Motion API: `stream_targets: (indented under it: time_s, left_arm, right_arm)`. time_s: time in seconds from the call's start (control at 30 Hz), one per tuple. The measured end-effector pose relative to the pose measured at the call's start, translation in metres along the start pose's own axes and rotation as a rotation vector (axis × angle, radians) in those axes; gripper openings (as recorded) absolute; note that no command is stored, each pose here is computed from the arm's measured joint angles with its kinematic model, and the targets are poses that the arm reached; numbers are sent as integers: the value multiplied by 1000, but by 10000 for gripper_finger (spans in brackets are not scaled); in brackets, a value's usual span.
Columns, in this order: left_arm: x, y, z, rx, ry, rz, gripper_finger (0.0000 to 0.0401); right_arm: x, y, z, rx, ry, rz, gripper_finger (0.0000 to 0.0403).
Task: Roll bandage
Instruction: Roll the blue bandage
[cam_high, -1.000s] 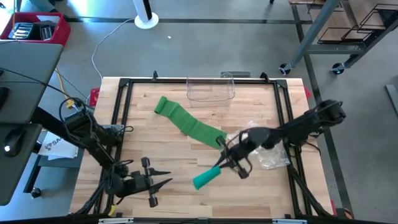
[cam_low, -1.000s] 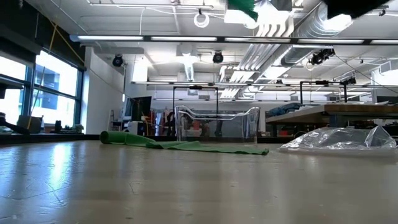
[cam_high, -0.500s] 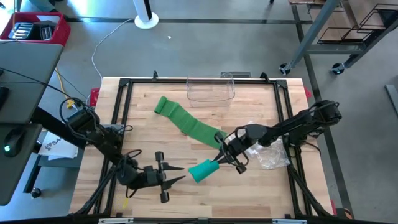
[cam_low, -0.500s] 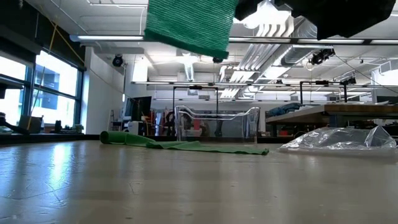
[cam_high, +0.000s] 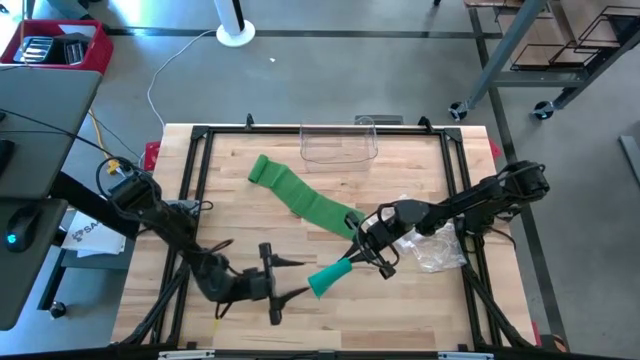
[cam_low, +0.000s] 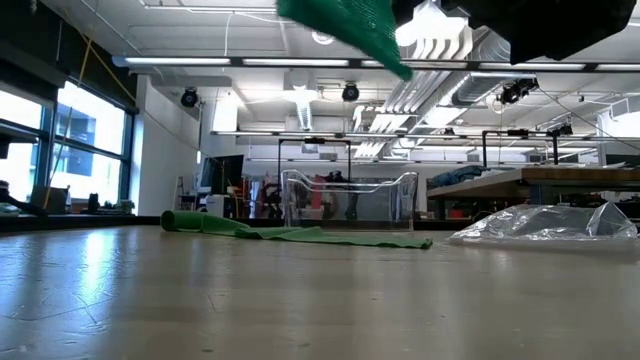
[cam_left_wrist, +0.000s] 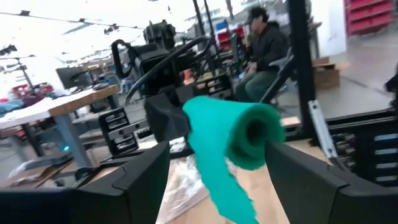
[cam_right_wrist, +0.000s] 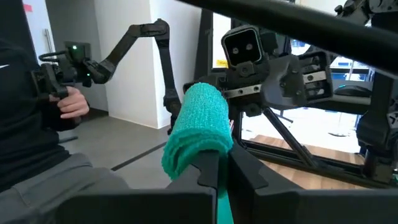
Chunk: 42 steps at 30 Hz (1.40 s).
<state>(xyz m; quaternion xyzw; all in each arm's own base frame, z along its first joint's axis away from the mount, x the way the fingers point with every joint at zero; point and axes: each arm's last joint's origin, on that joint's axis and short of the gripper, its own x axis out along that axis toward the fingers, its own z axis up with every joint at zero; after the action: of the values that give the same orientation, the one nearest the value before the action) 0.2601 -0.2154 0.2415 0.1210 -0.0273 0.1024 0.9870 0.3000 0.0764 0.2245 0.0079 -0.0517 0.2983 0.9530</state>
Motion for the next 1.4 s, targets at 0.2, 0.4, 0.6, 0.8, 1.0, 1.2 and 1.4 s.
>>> stream_targets:
  time_s: [0.2,0.4,0.6,0.8,1.0,1.2,1.4]
  left_arm:
    - [11,5,2,-21,12,29,256]
    - [14,8,-1,-52,27,38,255]
    - [23,13,-13,-94,98,60,253]
    - [26,16,-21,-113,154,99,221]
    - [20,12,-21,-109,163,134,163]
    - [11,6,-19,-108,159,135,104]
    - [4,0,-17,-124,153,109,18]
  right_arm:
    - [0,-2,-1,4,9,-58,3]
    - [0,-3,-4,8,35,-109,2]
    - [0,-5,-5,10,50,-191,2]
    - [1,-2,-8,15,79,-206,3]
    - [2,2,-10,22,96,-202,4]
    - [2,3,-10,23,97,-197,5]
    - [3,3,-10,49,96,-205,40]
